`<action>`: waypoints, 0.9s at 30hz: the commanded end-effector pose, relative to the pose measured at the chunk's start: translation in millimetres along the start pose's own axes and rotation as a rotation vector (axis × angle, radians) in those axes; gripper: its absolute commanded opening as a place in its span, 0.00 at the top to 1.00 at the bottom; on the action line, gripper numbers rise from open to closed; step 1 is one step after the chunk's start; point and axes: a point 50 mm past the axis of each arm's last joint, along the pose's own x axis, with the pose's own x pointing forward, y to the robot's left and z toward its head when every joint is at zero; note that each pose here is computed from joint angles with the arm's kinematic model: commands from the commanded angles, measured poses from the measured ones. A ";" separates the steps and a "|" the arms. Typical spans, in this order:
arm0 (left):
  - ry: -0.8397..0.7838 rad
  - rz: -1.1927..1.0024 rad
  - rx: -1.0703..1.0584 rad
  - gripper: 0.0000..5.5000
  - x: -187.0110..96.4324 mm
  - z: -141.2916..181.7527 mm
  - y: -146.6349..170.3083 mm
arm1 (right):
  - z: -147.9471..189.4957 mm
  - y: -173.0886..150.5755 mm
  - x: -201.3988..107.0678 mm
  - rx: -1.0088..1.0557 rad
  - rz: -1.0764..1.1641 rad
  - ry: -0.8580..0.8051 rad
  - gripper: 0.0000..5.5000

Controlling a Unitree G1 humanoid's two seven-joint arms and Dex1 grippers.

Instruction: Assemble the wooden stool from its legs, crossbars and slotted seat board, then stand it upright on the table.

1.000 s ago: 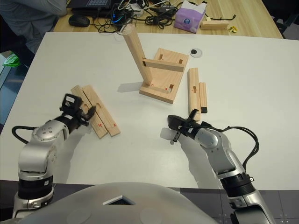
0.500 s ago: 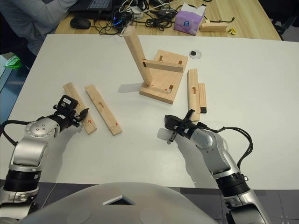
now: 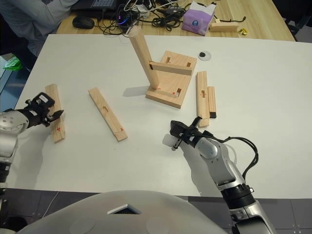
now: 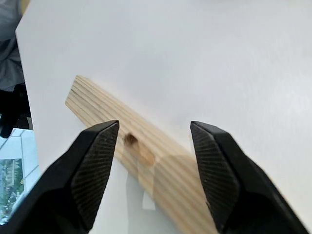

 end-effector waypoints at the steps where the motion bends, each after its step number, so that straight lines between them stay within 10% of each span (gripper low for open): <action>1: -0.082 0.080 -0.235 0.40 -2.2 17.6 2.3 | -2.6 -2.4 0.7 -0.017 -0.001 0.014 1.00; 14: 0.197 0.191 -0.555 0.02 -7.1 -24.3 -19.8 | 0.0 8.8 4.2 0.001 -0.013 0.005 1.00; 27: 0.334 -0.058 -0.752 0.20 -8.0 -64.8 -67.4 | 3.0 5.6 3.1 -0.008 -0.019 -0.019 1.00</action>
